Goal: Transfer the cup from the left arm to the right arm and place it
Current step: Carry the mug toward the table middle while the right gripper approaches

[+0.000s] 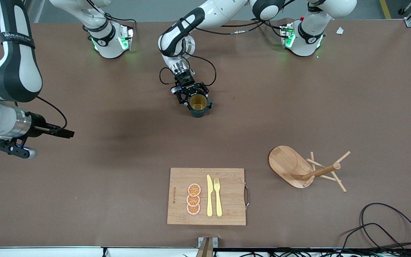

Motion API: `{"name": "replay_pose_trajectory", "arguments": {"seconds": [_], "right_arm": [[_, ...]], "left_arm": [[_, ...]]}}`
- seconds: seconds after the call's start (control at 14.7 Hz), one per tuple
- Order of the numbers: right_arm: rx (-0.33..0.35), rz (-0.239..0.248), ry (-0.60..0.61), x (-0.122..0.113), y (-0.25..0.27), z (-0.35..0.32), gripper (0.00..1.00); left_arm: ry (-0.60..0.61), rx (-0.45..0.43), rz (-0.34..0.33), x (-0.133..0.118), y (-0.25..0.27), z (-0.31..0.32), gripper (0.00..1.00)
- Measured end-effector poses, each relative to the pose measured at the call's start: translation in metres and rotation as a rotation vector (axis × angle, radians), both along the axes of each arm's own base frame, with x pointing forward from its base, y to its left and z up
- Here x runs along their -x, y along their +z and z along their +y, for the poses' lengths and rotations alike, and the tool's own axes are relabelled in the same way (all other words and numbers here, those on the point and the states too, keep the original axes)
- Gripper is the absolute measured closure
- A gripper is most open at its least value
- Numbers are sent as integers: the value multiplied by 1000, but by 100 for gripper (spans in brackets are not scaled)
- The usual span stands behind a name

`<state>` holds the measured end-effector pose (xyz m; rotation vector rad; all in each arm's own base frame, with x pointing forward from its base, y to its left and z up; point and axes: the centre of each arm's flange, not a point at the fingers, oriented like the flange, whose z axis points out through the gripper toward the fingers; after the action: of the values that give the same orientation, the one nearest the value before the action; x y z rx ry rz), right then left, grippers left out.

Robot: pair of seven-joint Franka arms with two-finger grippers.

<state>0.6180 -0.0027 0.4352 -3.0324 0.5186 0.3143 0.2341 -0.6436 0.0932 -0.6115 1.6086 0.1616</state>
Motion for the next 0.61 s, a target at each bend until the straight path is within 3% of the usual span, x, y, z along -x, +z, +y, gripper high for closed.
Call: {"name": "replay_pose_trajectory", "arguments": {"seconds": [0.61], "right_arm": [[34, 10, -92, -2, -17, 48, 0]], "left_arm": [[40, 133, 48, 24, 76, -30, 0]]}}
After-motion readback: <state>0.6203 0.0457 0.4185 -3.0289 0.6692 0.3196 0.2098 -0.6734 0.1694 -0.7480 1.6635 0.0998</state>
